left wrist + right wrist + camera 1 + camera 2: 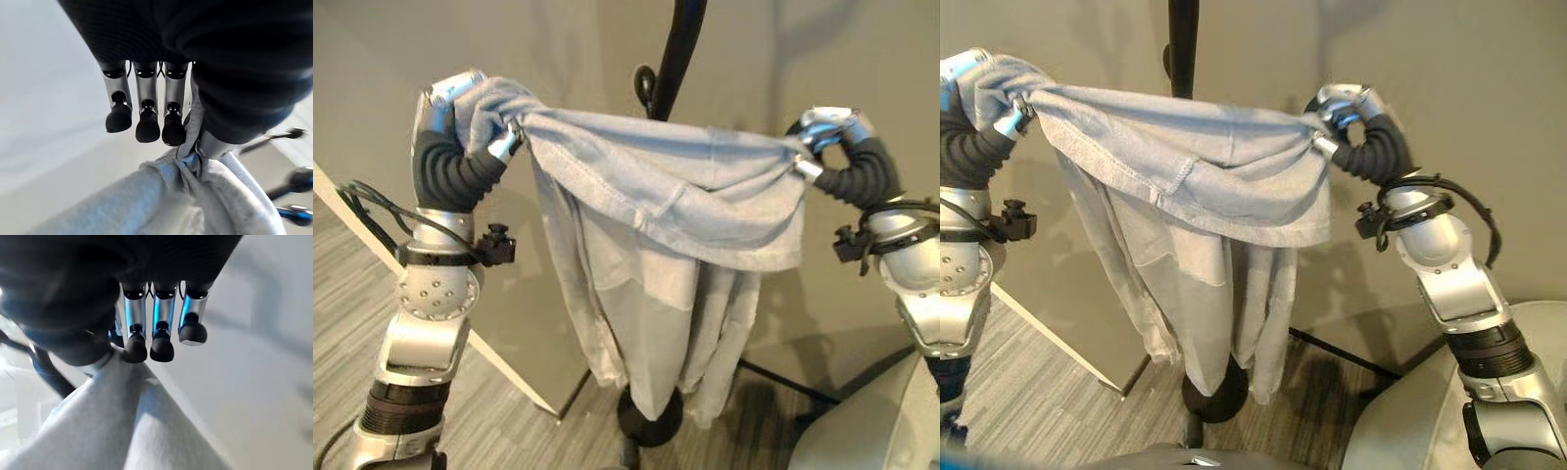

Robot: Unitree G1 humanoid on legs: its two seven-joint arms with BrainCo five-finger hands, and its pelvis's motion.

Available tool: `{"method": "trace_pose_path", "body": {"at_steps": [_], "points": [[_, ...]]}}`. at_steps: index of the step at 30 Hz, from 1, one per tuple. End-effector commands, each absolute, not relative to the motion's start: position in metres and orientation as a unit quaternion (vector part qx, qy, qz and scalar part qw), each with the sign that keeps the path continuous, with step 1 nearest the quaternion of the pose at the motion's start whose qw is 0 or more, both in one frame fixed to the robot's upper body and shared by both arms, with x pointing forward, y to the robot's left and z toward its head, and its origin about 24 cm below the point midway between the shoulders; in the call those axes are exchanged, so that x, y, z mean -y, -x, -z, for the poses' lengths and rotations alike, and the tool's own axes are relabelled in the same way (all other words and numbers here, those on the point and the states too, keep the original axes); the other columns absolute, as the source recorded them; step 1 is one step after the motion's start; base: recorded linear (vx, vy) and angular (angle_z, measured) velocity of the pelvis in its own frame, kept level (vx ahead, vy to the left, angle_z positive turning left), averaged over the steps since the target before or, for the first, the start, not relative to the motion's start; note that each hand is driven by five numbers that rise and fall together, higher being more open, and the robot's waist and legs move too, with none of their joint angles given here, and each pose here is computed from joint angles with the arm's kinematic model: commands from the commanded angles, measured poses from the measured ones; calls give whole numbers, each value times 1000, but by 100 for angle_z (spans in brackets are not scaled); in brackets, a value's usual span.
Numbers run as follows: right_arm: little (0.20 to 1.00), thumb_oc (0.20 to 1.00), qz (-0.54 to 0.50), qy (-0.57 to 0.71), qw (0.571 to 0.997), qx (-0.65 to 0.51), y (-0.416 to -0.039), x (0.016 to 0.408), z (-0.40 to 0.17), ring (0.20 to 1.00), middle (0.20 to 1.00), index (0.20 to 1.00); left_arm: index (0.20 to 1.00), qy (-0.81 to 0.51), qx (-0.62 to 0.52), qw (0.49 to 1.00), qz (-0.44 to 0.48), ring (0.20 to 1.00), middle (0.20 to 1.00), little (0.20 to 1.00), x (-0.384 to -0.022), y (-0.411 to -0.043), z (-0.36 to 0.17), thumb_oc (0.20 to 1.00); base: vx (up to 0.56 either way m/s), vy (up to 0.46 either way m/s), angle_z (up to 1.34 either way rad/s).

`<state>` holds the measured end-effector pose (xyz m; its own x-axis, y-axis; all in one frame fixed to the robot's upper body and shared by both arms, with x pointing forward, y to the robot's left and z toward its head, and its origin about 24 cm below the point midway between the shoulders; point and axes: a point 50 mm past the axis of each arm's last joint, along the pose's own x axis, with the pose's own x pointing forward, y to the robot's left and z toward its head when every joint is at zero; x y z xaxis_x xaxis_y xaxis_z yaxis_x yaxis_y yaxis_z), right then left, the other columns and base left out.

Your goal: Hang the clothes on the sofa on the clothes rack.

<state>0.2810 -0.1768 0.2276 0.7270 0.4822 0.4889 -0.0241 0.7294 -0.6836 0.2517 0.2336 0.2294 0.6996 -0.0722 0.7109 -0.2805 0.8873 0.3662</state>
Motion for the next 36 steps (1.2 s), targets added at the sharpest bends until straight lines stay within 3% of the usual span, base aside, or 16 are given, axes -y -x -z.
{"method": "trace_pose_path", "body": {"at_steps": [1,9,23,24,25,26,27,36], "points": [[200,200,-129,338,881,306,-294,190,-225,200,200,200,200,-239,348,903,-78,200,200,200,-246,-264,-221,200,0,0,0],[200,200,-139,366,895,214,-313,192,-185,200,200,200,200,-253,269,928,-47,200,200,200,-239,-278,-184,200,-7,-4,8],[200,200,-146,354,905,187,-315,184,-164,200,200,200,200,-229,208,951,-21,200,200,200,-230,-283,-152,200,0,0,1],[489,489,-144,351,906,187,-315,184,-163,489,489,489,319,-228,205,952,-21,319,319,319,-230,-283,-150,319,0,0,0],[746,746,-144,351,906,187,-315,184,-163,746,746,746,492,-228,205,952,-21,492,492,492,-230,-283,-150,492,0,0,0],[1000,1000,-142,347,908,186,-315,184,-162,1000,1000,1000,940,-225,200,953,-22,940,940,940,-230,-283,-148,940,0,0,0],[1000,1000,-137,342,910,187,-315,184,-161,1000,1000,1000,1000,-222,195,955,-25,1000,1000,1000,-230,-283,-145,1000,0,0,0],[1000,1000,-118,321,920,191,-315,185,-161,1000,1000,1000,1000,-210,190,958,-35,1000,1000,1000,-232,-283,-143,1000,0,0,0]]}}
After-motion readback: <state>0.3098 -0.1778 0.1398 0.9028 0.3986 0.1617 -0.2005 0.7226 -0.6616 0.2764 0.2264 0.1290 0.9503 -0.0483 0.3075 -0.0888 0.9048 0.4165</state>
